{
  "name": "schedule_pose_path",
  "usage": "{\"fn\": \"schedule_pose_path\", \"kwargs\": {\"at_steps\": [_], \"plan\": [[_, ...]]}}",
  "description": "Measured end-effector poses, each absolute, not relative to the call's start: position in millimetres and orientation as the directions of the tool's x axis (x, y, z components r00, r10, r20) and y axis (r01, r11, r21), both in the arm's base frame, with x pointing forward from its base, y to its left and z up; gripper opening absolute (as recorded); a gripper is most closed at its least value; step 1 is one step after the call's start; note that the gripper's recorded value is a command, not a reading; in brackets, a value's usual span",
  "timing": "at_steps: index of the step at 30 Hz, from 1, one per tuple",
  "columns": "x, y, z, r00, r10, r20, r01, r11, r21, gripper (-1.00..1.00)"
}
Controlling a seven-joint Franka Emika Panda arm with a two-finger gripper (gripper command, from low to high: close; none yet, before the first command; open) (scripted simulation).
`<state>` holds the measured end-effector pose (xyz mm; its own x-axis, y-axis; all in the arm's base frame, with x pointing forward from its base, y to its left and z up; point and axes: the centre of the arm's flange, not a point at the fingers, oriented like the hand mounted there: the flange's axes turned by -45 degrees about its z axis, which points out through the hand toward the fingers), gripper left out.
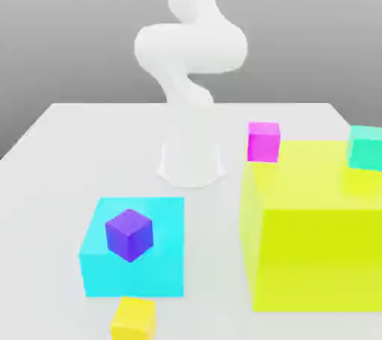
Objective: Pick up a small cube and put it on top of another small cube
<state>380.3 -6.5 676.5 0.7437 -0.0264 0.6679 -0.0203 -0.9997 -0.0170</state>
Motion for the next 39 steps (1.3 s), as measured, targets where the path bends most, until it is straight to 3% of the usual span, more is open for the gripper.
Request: {"fn": "schedule_pose_path", "kwargs": {"at_steps": [7,14,26,31,32,39], "plan": [[457.4,-26.9,564.3,0.857,-0.064,0.511,-0.056,-0.998,-0.03,0.0],[500.0,-48.5,439.1,0.935,-0.104,0.34,-0.099,-0.995,-0.032,0.0],[491.4,-83.9,215.2,0.984,-0.174,0.025,-0.174,-0.985,-0.004,0.0],[487.7,-86.3,144.8,0.984,-0.179,0.001,-0.179,-0.984,0.0,0.0],[487.1,-86.3,136.9,0.984,-0.179,0.0,-0.179,-0.984,0.0,-1.0],[487.1,-86.2,137.6,0.984,-0.179,0.0,-0.179,-0.984,0.0,-1.0]]}}
